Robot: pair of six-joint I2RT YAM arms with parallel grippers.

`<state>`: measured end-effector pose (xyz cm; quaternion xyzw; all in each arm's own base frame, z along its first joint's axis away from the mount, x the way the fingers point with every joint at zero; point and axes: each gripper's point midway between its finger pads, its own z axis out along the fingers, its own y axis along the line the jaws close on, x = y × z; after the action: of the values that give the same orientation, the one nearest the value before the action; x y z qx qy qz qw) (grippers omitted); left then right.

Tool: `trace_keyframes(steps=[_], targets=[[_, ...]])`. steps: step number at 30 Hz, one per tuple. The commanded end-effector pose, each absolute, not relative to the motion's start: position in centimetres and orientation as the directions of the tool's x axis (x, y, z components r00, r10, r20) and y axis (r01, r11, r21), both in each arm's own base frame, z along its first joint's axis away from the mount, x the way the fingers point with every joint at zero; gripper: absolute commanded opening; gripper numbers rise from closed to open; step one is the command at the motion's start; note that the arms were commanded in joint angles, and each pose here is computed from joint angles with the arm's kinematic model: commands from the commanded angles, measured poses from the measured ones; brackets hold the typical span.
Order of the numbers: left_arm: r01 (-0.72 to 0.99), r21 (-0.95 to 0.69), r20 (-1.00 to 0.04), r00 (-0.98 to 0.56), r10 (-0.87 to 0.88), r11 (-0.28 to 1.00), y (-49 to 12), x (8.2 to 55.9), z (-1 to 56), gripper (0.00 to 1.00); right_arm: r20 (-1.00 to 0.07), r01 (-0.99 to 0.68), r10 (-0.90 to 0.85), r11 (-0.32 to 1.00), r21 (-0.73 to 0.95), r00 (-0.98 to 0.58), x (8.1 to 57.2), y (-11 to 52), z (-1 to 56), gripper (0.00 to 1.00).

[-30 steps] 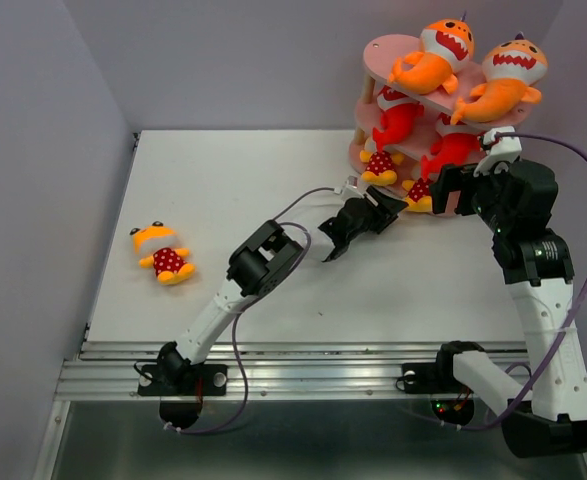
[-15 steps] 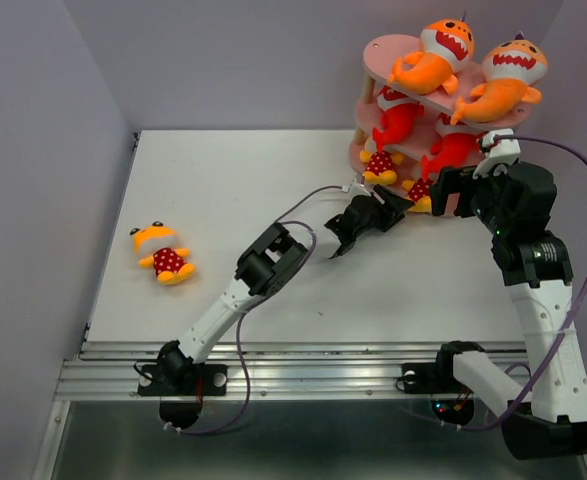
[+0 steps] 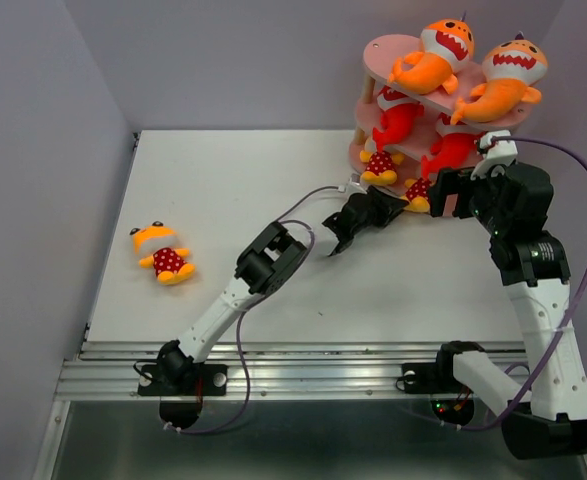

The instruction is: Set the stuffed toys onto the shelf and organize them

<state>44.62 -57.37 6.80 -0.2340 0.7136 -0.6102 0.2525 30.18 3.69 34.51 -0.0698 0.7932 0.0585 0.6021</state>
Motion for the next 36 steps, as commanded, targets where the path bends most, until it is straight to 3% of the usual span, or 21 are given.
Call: trace_keyframes(steps=[1,6,18,36], targets=[[0.052,-0.998,-0.07,-0.74,-0.669,0.046,-57.4,46.3,11.9,0.41,-0.976,-0.181,-0.027,0.983,0.013,-0.217,30.3,3.6,35.6,0.99],[0.073,-0.997,-0.071,-0.733,-0.676,0.026,-57.1,46.9,12.8,0.32,-0.975,-0.184,-0.028,0.983,0.013,-0.218,30.2,3.7,35.5,0.99],[0.11,-0.994,-0.061,-0.732,-0.678,-0.029,-56.9,46.9,14.5,0.0,-0.975,-0.186,-0.03,0.983,0.012,-0.221,30.2,3.7,35.3,0.99],[0.085,-0.992,0.02,-0.614,-0.789,-0.091,-53.0,47.8,14.8,0.0,-0.975,-0.171,-0.029,0.985,0.009,-0.218,30.1,3.3,35.4,0.99]])
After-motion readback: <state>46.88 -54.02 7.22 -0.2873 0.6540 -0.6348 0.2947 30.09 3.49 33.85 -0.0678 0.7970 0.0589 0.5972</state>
